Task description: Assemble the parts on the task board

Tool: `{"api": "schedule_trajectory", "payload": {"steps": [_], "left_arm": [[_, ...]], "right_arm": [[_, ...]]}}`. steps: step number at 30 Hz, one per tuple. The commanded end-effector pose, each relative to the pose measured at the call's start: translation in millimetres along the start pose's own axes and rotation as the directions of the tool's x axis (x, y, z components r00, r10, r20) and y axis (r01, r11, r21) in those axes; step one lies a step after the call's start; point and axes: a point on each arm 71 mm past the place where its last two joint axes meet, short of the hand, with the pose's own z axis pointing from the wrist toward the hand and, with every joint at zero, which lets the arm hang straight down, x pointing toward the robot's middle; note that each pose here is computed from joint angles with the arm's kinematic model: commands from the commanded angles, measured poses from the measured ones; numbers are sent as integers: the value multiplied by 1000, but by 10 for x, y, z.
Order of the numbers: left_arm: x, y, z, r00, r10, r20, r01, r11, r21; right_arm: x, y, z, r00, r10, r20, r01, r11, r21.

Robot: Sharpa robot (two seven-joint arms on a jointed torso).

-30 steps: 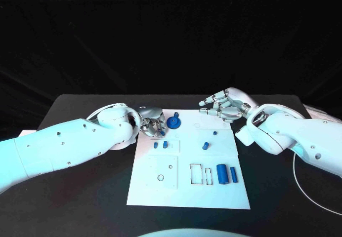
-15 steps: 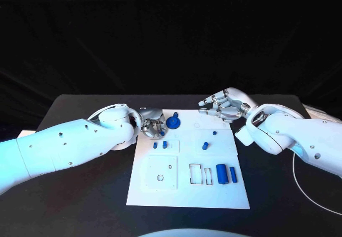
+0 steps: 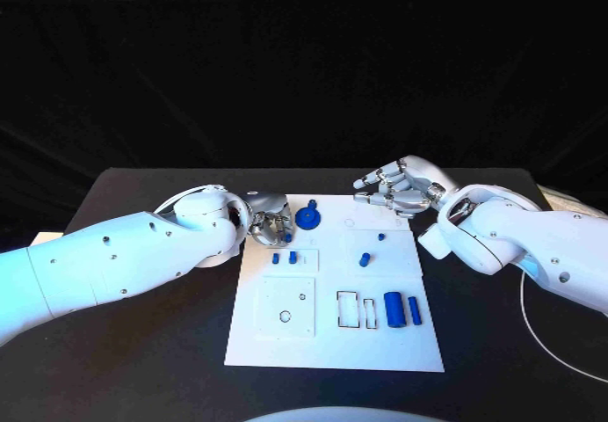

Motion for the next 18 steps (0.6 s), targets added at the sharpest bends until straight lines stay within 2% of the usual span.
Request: {"api": "schedule_trajectory", "payload": {"steps": [1, 5, 8, 12, 13, 15, 16, 18], "left_arm": [[-5, 22, -6, 1000, 6, 5, -6, 1000, -11], [-21, 58, -21, 1000, 2, 23, -2, 1000, -18], [-42, 98, -47, 999, -12, 48, 13, 1000, -22], [-93, 175, -102, 989, -102, 110, 104, 994, -14], [-108, 205, -121, 980, -151, 129, 154, 988, -10], [-140, 273, -164, 945, -280, 169, 284, 959, 4], [-157, 306, -186, 915, -356, 190, 360, 933, 17], [-189, 372, -236, 803, -554, 221, 553, 830, 73]], "right_arm": [[1, -31, -3, 1000, -13, -19, 13, 1000, 20], [-13, -87, -10, 997, -57, -47, 60, 997, 50], [-35, -140, -26, 988, -131, -80, 136, 989, 65], [-74, -205, -64, 957, -266, -120, 275, 959, 68], [-84, -220, -77, 942, -309, -131, 320, 945, 66], [-99, -245, -103, 903, -401, -151, 413, 909, 57], [-101, -256, -117, 880, -446, -160, 459, 887, 51], [-92, -279, -156, 823, -540, -179, 554, 832, 39]]}}
